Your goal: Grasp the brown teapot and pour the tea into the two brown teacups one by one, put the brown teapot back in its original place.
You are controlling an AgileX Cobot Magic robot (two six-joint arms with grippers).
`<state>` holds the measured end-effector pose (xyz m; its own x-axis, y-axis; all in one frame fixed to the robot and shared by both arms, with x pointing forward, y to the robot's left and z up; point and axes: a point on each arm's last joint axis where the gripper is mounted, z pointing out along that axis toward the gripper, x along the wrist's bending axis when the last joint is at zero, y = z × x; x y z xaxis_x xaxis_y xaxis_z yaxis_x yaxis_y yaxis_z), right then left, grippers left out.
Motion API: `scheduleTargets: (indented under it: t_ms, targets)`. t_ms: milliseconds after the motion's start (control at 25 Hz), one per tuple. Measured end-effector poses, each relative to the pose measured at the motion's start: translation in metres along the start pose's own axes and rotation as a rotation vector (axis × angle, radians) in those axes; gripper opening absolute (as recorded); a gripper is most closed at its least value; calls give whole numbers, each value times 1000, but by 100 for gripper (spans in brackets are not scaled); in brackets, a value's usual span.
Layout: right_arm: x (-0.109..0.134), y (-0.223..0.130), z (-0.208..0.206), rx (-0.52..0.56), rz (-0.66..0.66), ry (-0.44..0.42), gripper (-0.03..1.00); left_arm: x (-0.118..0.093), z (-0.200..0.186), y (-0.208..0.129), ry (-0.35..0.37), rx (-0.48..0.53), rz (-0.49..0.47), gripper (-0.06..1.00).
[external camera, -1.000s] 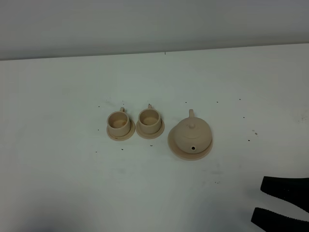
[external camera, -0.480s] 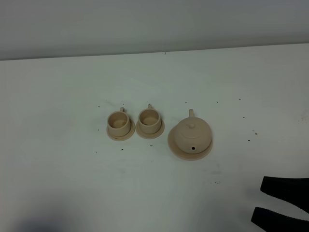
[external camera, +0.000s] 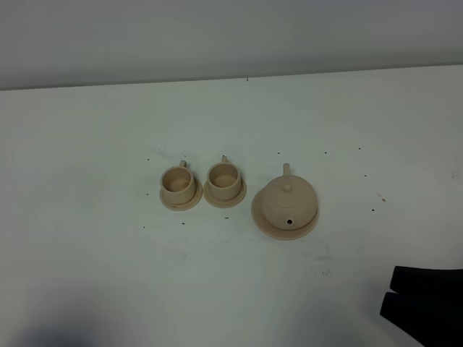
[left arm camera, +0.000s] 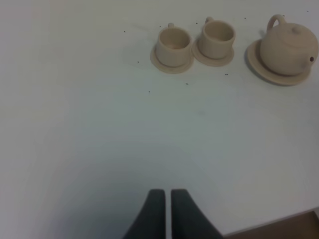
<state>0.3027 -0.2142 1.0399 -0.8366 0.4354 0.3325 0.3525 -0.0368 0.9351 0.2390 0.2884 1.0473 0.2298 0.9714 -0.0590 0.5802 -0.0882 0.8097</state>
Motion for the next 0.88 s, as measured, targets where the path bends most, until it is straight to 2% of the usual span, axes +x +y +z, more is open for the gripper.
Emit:
scheduleTargets:
  t_ms: [120, 200, 440, 560, 720, 880]
  targets:
    - [-4, 17, 4, 81, 0, -25, 18, 0, 0, 0, 0, 0, 0, 4]
    - [-7, 39, 7, 113, -38, -41, 14, 0, 0, 0, 0, 0, 0, 4]
    - [-27, 99, 27, 197, -170, -36, 11, 0, 0, 0, 0, 0, 0, 4]
    - [-54, 123, 45, 211, -283, -48, 12, 0, 0, 0, 0, 0, 0, 4]
    - [-103, 139, 78, 278, -433, -36, 12, 0, 0, 0, 0, 0, 1, 4]
    - [-155, 140, 103, 434, -543, -99, 12, 0, 0, 0, 0, 0, 2, 5]
